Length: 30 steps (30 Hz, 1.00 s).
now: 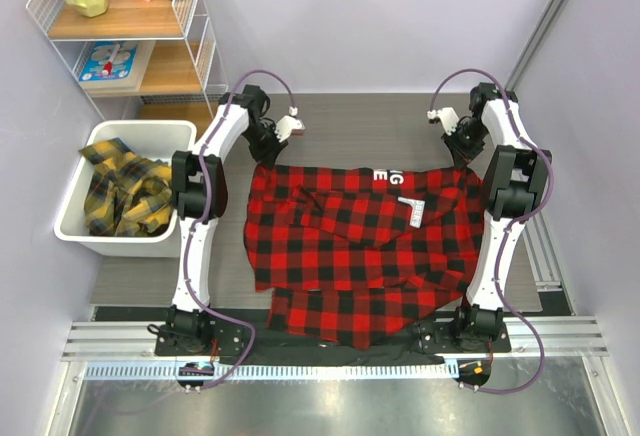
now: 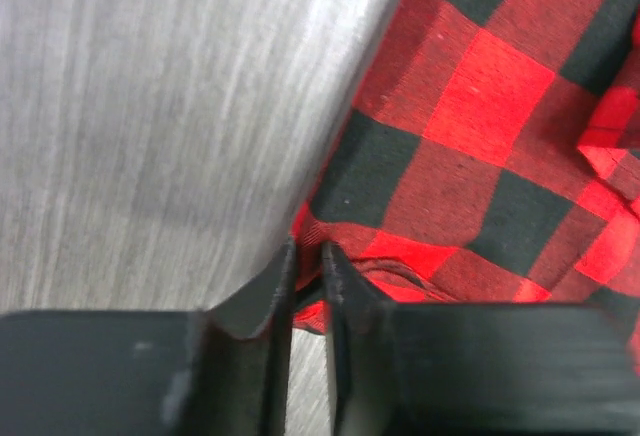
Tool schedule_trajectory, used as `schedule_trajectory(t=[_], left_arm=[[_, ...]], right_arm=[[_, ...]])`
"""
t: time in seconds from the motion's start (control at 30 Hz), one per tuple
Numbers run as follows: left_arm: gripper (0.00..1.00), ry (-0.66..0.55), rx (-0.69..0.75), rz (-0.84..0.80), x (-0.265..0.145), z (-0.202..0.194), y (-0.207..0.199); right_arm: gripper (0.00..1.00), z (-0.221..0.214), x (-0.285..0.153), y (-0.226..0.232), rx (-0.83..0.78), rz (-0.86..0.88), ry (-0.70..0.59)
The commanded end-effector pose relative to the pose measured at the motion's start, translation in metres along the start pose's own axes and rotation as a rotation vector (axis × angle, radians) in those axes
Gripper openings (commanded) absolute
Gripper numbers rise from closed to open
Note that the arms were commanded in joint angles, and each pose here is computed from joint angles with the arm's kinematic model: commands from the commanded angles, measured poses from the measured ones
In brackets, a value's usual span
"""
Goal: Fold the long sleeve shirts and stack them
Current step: Fold the shirt
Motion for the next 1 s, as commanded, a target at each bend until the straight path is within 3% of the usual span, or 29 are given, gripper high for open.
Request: schedule_trajectory(t=[0.0, 0.07, 0.57, 0.8, 0.97], left_arm=[[0.06, 0.013, 0.027, -0.03, -0.009, -0.003, -0.003], [0.0, 0.013, 0.011, -0.036, -0.012, -0.007, -0.004], [0.0, -0.05, -0.076, 0.09, -0.053, -0.008, 0.006], [0.0, -0.038, -0.101, 0.131, -0.039, -0.008, 0.025], [0.0, -0.016, -0.131, 0.246, -0.024, -0.008, 0.045]], right_arm=[[0.01, 0.004, -0.01, -0.002, -0.011, -0.043, -0.007], [0.01, 0.003, -0.011, -0.002, -0.013, -0.045, -0.007], [0.01, -0.006, -0.03, -0.014, 0.015, -0.073, -0.045], [0.01, 0.01, -0.008, -0.02, 0.041, -0.069, -0.042], [0.04, 0.025, 0.009, -0.024, 0.075, -0.175, -0.052]])
Point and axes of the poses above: each gripper's point midway between its finger pads, its own x axis out along the fingers, its own y axis along the line the jaws close on, z = x × y, the point moved 8 cm from there along -x, back along the fingers, and after that the axes turned 9 degrees about x, right-handed, at the moved point
